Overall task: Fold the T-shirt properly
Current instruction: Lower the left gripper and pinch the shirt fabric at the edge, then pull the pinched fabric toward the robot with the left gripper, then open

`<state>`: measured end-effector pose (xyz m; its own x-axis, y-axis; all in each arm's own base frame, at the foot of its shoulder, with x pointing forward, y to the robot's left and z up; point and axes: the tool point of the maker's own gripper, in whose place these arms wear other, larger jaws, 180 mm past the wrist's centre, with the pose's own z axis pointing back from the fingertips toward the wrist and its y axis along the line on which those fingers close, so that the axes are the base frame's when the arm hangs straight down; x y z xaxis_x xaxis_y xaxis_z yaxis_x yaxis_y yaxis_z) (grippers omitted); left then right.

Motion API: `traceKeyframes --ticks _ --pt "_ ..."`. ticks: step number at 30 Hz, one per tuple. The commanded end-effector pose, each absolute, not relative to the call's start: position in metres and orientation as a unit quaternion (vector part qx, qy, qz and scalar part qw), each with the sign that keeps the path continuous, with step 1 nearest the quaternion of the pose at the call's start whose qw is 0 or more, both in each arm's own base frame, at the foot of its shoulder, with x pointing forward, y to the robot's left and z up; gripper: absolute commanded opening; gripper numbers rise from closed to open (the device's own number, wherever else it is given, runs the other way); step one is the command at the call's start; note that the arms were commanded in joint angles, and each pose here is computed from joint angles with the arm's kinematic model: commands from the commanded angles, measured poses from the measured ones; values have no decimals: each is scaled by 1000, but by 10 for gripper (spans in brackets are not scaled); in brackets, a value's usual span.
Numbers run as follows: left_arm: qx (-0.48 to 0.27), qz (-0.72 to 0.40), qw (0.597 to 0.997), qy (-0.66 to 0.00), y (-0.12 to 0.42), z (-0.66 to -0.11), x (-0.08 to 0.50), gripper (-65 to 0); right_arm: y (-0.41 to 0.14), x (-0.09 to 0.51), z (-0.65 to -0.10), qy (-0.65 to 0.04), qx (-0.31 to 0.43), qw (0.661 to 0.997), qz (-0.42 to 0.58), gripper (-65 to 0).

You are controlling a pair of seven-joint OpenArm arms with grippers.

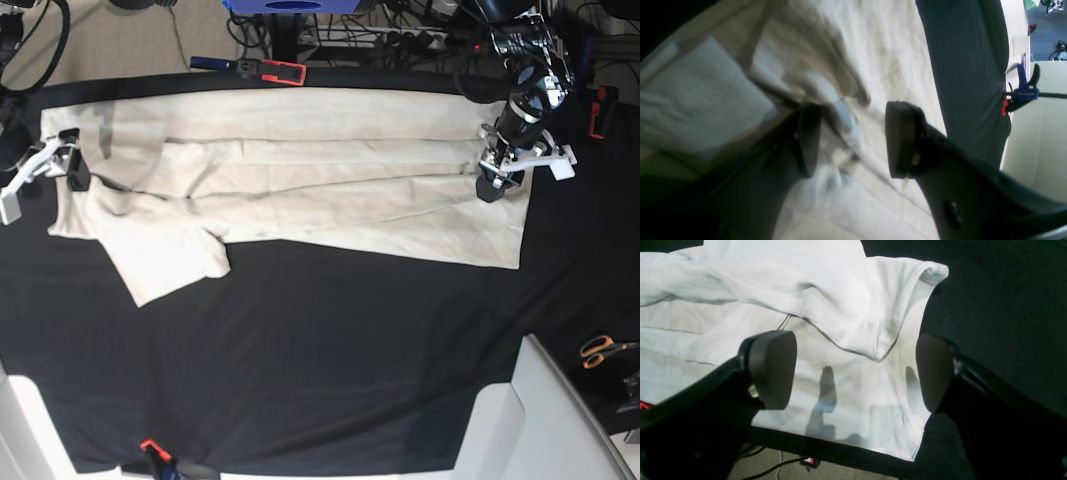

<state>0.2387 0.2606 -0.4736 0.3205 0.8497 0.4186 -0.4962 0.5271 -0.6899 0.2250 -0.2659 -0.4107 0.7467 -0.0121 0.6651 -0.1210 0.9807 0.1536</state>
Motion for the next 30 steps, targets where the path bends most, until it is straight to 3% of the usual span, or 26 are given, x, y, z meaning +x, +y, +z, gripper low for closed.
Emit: traceKeyframes --ticks 1,12,17,20,30 --pt "-226 429 775 -405 266 -467 246 -342 -269 234 -398 -378 91 921 36 -126" --pt "-237 443 772 -390 260 -479 250 -362 -270 234 -397 -378 90 921 34 -126" --pt "-236 444 771 -391 261 -479 249 -564 -271 234 -397 -379 89 921 34 -126" --pt "-238 447 771 -386 259 -482 249 -650 -269 234 -397 -378 91 921 35 -126" --pt "-231 428 773 -407 267 -465 254 -650 -270 233 -398 -377 91 921 35 -126"
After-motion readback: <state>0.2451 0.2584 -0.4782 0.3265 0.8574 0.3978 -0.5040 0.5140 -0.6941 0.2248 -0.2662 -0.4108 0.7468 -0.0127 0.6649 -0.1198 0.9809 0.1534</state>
